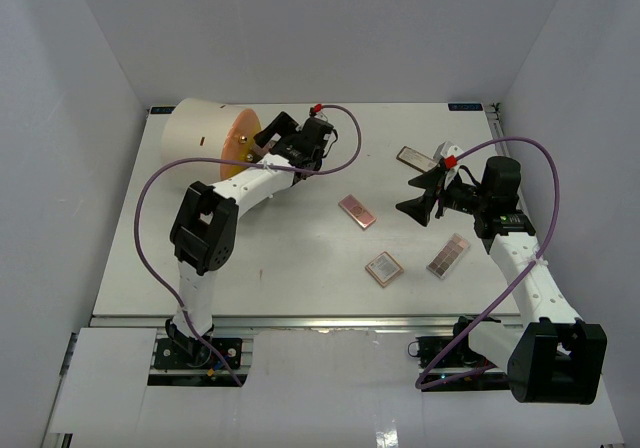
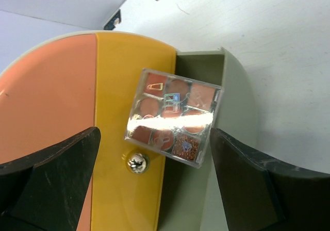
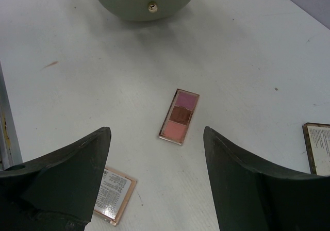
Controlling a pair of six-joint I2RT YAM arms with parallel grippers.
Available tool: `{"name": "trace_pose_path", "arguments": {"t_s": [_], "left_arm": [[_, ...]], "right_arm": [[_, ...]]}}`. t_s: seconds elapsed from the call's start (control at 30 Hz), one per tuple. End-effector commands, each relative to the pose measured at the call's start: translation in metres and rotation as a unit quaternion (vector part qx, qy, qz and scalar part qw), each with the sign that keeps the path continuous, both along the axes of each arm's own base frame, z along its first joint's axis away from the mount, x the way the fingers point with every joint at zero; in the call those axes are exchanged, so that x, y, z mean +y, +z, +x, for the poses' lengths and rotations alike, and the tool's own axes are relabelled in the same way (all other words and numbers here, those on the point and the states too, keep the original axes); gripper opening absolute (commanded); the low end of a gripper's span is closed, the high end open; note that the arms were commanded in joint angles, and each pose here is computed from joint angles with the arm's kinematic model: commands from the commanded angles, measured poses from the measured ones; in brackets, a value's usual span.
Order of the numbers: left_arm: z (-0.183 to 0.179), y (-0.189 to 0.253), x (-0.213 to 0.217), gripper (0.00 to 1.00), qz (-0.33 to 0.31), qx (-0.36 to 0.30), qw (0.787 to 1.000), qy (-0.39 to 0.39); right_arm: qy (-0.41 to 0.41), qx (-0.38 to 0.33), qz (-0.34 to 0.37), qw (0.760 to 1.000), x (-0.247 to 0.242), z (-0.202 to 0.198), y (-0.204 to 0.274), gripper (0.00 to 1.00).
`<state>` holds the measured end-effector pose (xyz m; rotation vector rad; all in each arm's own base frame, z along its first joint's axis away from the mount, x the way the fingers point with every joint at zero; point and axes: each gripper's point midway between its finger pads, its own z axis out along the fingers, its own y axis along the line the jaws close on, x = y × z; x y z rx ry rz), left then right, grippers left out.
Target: Organize the makeup
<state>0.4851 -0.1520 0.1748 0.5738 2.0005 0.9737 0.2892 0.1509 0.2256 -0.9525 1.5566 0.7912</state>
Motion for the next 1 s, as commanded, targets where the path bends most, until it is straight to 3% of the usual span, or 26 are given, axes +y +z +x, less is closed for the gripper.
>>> {"name": "trace_pose_path", "arguments": {"t_s": [0.0,0.47,0.73,0.9,0.97], "left_arm": [[-0.001,0.007,-0.009,0.98,-0.039,0.003,0.999,-0.001],[-0.007,0.002,-0.013,0.98,-0.073,0.017,0.997,0.000],[-0.022,0.042,-0.045,0.98,-0.211,0.005,0.976,-0.050],[-0.063,0.055,-0.092,0.95,-0.367,0.064,0.915,-0.151],[-0.093,0.050,-0.115,0.93,-0.431,0.110,0.872,-0.205]], "right_arm": [[0.010,-0.027,0.002,1.000,0.000,0.000,0.015,0.79],[0.014,-0.029,0.003,0.999,0.001,-0.002,0.017,0.79],[0.014,-0.027,0.003,1.000,0.001,-0.002,0.015,0.79],[0.011,-0.028,0.002,1.000,0.001,-0.001,0.016,0.79],[0.010,-0.029,-0.001,1.000,0.000,0.000,0.014,0.79]]}}
